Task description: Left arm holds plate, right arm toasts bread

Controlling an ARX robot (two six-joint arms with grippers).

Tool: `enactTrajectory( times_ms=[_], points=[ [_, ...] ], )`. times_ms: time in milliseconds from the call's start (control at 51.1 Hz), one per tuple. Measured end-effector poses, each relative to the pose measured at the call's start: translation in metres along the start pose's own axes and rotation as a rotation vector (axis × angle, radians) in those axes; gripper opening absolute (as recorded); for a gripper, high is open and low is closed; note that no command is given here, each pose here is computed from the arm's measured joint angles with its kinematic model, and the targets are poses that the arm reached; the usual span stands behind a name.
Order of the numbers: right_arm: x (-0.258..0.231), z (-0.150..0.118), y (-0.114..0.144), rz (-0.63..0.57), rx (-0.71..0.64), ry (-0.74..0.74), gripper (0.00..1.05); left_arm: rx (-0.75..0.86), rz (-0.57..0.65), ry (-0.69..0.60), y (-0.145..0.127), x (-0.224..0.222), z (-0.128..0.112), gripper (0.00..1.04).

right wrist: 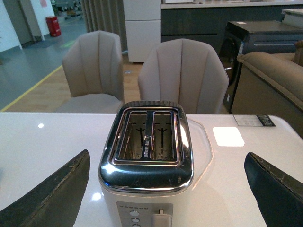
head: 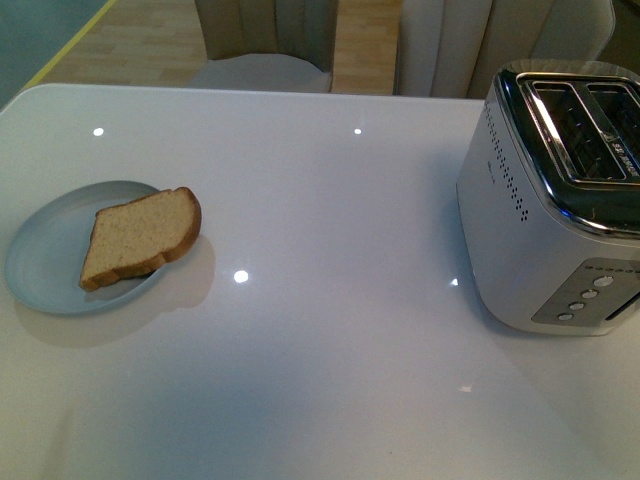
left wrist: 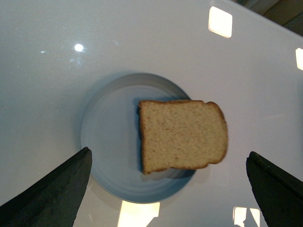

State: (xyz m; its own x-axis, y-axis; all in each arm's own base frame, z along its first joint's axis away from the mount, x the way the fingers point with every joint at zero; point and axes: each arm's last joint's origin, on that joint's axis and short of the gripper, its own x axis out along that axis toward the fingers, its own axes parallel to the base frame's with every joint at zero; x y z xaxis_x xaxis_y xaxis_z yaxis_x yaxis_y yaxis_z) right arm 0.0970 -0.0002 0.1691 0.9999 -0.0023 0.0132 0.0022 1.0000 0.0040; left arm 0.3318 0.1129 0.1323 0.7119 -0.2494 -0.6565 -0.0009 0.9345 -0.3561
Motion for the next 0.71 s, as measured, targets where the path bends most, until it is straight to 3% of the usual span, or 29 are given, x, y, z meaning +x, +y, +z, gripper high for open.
enactTrajectory(
  times_ms=[215, 411, 705],
  points=[
    [0.000, 0.000, 0.000, 0.000, 0.000, 0.000, 0.96, 0.002, 0.059, 0.076, 0.034, 0.040, -0.003, 0.98],
    [0.000, 0.000, 0.000, 0.000, 0.000, 0.000, 0.96, 0.035, 0.091, 0.189, 0.059, 0.082, -0.027, 0.98],
    [0.000, 0.000, 0.000, 0.000, 0.000, 0.000, 0.96, 0.101, 0.054, 0.266, 0.066, 0.119, -0.043, 0.98]
  ],
)
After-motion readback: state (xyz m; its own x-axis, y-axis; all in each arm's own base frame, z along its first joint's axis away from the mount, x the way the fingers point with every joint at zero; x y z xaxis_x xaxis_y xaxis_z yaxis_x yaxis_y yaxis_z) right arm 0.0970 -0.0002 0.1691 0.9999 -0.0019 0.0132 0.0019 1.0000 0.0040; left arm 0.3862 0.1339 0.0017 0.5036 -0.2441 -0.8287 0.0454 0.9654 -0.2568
